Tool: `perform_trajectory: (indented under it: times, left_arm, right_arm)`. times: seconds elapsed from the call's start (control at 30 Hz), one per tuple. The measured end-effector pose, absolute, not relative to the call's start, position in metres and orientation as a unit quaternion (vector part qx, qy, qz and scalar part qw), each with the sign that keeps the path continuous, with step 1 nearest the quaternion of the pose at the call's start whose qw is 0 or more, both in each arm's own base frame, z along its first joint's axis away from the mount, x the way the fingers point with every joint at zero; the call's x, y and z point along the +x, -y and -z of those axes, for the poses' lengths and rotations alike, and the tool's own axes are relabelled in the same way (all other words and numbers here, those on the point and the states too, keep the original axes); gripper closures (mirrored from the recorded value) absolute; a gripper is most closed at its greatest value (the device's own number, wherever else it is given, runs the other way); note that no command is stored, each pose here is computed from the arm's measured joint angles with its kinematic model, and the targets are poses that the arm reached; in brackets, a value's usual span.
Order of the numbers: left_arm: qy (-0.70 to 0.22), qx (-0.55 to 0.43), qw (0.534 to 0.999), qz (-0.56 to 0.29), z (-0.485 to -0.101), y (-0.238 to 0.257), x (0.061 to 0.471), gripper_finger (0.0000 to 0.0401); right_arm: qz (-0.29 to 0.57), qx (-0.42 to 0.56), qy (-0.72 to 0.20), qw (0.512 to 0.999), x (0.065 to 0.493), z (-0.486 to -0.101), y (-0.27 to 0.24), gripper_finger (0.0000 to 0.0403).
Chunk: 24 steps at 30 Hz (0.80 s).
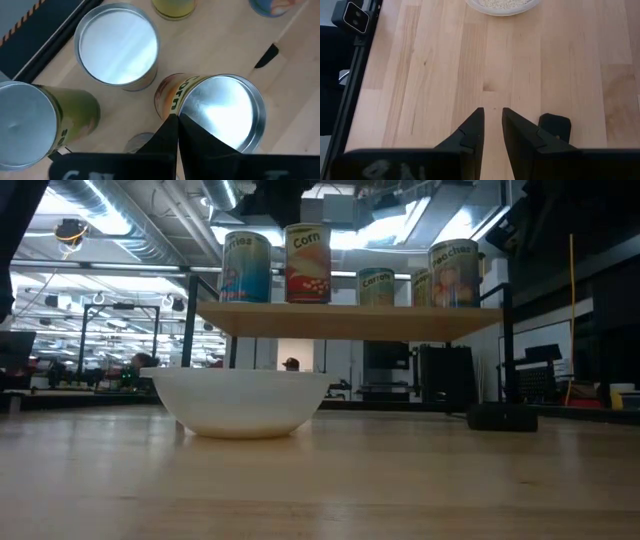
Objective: Pick and place cans onto a shelf
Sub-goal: Put the canned corn on the shelf
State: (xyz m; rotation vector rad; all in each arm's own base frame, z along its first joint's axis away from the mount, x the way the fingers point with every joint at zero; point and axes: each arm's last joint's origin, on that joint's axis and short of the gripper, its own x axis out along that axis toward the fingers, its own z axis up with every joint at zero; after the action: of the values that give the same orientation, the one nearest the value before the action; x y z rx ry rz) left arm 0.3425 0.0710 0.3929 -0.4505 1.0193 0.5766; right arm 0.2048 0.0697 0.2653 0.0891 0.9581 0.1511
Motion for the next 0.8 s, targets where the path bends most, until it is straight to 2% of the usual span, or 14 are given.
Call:
perform_trajectory:
  times: [0.23,0.8]
  left_arm:
    - [-0.495,-0.217,0.800,-0.262,-0.375,-0.084,0.357,0.0401]
    - [-0.494,-0.225,0.796,-0.267,-0.376,-0.090,0.355,0.0399]
  right_arm:
    - [-0.073,0.042,-0.460,0.884,0.205,-0.265,-0.070,0.0329]
    - [-0.079,0.032,-0.457,0.886,0.205,-0.266,-0.070,0.0329]
